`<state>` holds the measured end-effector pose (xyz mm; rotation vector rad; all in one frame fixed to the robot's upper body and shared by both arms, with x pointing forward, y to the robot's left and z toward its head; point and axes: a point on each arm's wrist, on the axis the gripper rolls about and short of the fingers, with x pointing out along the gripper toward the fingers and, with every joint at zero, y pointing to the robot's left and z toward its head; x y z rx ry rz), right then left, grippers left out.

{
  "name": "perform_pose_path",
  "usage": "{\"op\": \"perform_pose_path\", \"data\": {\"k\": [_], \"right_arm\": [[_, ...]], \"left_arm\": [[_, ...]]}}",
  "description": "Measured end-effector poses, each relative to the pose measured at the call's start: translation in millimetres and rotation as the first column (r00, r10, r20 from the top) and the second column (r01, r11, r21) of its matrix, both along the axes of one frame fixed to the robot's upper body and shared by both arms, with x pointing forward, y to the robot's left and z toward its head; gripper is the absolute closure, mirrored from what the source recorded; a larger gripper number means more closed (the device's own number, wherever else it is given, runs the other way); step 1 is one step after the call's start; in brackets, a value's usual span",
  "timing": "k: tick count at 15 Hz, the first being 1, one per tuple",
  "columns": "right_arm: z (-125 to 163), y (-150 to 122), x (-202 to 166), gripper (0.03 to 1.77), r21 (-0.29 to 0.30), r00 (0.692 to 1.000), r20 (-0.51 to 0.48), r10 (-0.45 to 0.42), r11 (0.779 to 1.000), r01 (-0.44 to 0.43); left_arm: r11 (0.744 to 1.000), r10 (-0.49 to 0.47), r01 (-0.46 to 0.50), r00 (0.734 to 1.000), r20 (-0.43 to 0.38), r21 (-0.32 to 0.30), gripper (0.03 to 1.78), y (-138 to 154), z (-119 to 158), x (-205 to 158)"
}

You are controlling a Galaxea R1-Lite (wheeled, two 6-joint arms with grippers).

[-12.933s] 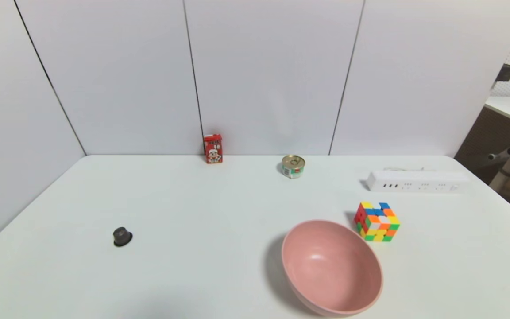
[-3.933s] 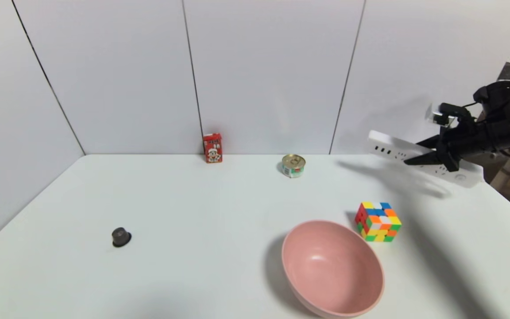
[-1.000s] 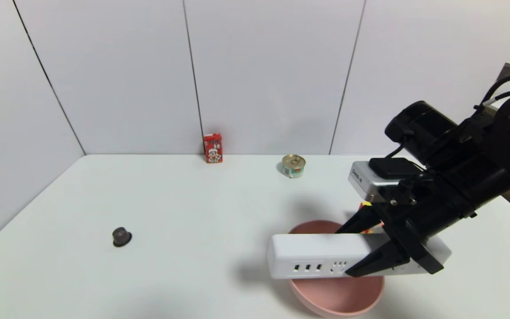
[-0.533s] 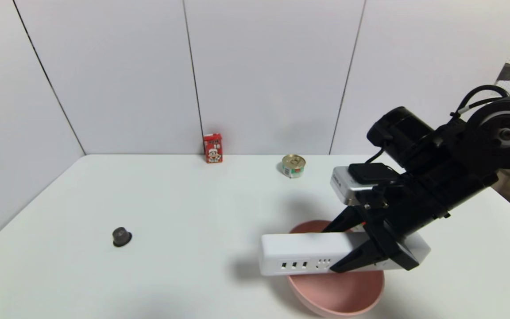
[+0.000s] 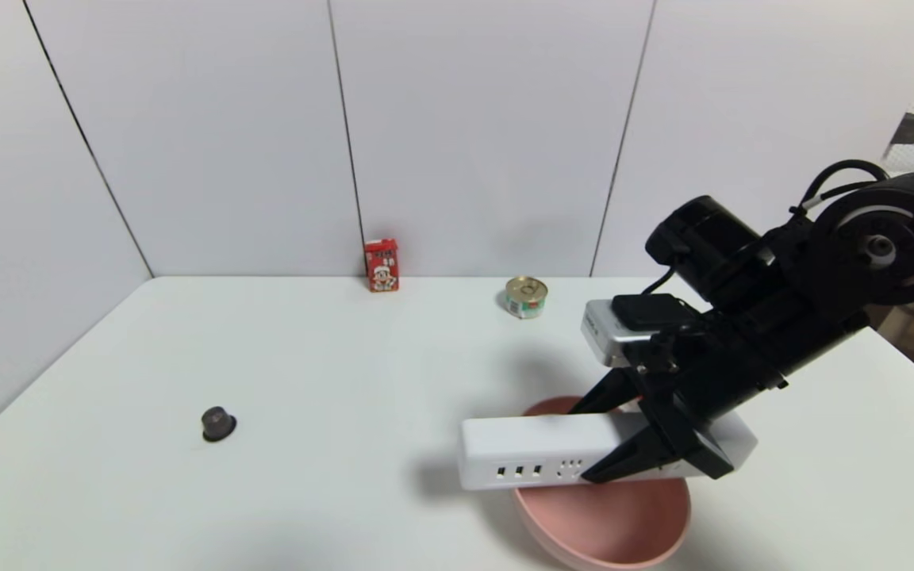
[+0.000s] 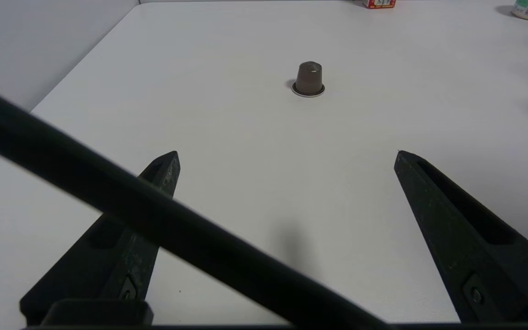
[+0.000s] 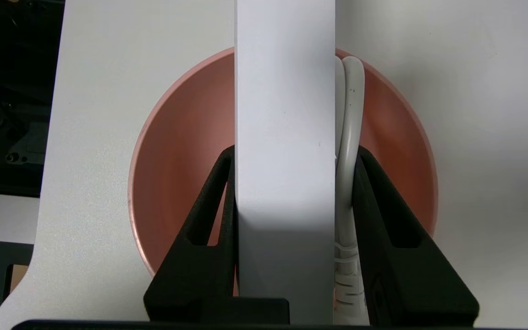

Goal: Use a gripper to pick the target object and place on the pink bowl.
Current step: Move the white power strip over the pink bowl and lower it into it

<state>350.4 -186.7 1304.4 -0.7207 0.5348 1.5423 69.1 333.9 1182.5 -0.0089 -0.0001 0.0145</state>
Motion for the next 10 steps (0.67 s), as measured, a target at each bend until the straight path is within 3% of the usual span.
{"op": "perform_pose_path", "data": {"k": [10], "right_arm": [[3.1, 0.9, 1.6, 1.07, 0.006, 1.0, 0.011, 0.001, 1.0, -0.001]], "left_arm": [[1.0, 0.0, 0.0, 1.0, 0.0, 0.0, 0.12, 0.0, 0.0, 0.0]]}}
